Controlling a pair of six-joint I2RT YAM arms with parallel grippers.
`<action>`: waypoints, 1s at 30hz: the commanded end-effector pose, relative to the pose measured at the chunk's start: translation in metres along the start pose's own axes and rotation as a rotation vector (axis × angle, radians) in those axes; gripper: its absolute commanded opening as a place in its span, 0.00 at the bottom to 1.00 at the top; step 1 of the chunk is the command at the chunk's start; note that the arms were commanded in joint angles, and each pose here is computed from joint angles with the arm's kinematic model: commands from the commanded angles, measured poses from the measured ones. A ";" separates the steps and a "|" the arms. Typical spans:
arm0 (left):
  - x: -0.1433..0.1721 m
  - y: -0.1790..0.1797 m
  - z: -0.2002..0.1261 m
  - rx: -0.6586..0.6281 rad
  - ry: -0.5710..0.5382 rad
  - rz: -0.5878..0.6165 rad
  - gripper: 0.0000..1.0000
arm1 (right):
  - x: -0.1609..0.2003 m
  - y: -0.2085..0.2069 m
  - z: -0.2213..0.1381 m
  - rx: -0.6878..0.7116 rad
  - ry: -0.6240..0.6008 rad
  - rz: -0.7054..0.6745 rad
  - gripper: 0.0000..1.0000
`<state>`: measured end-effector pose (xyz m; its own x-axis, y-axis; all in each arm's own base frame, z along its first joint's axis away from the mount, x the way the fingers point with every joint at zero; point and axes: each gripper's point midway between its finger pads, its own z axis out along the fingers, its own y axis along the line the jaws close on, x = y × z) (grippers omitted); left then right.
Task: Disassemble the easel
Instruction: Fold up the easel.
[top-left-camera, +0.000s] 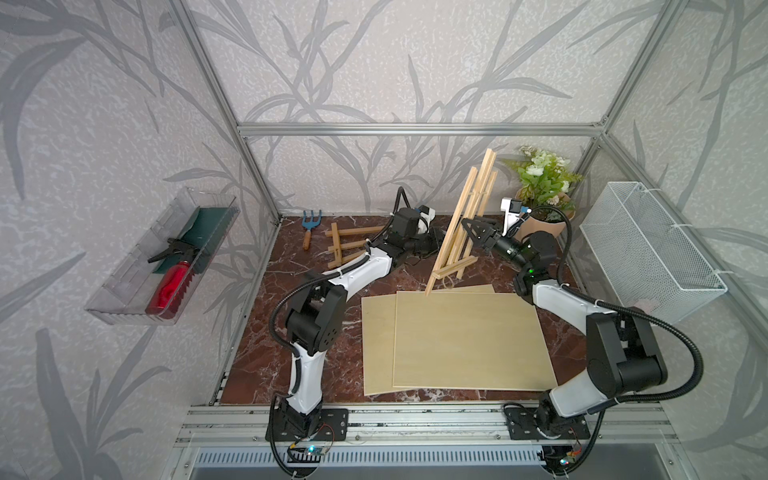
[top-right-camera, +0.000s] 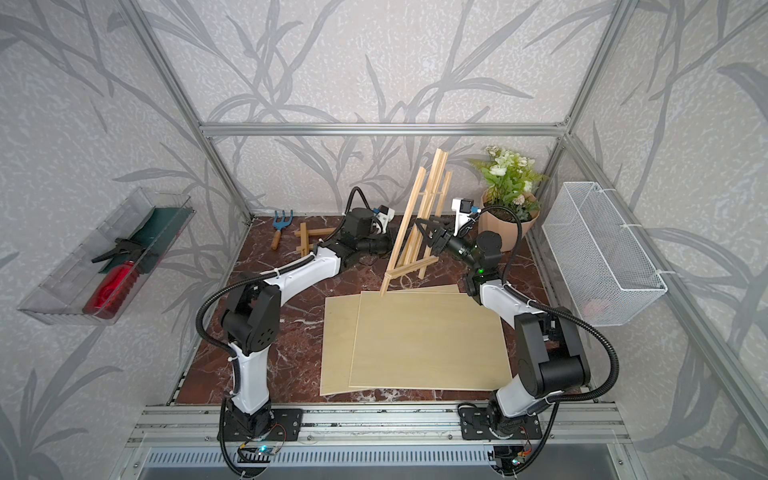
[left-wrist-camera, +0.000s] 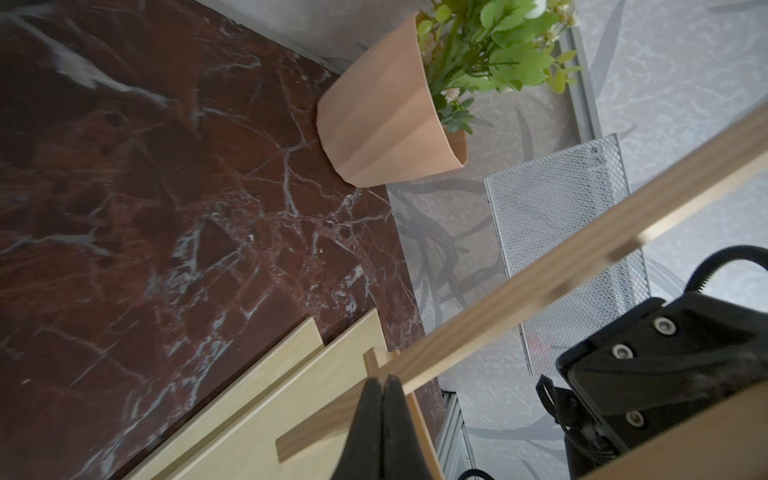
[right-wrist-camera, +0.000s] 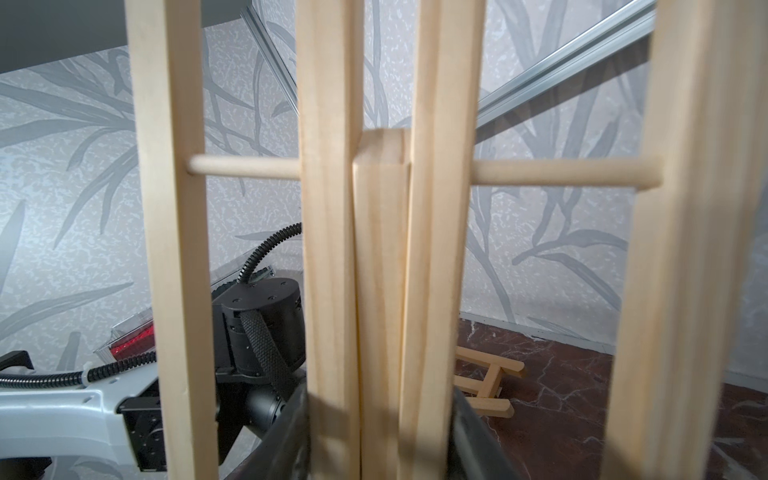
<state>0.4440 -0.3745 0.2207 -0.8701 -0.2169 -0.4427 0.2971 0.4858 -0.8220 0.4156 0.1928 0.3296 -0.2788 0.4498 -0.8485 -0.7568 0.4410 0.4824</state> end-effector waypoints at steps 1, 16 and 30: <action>0.000 0.009 -0.024 -0.127 -0.003 0.066 0.00 | -0.021 0.016 -0.001 -0.054 -0.069 -0.065 0.34; 0.037 -0.026 0.001 0.007 0.133 0.066 0.00 | -0.021 0.014 0.000 -0.056 -0.069 -0.060 0.34; 0.031 -0.067 0.001 0.145 0.083 0.047 0.00 | -0.018 0.008 0.001 -0.039 -0.062 -0.046 0.35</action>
<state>0.4034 -0.4075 0.2376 -0.8952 -0.1237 -0.4281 0.3414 0.4271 -0.8373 0.4165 0.1912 0.3311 -0.2784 0.4641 -0.8409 -0.7604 0.4283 0.4881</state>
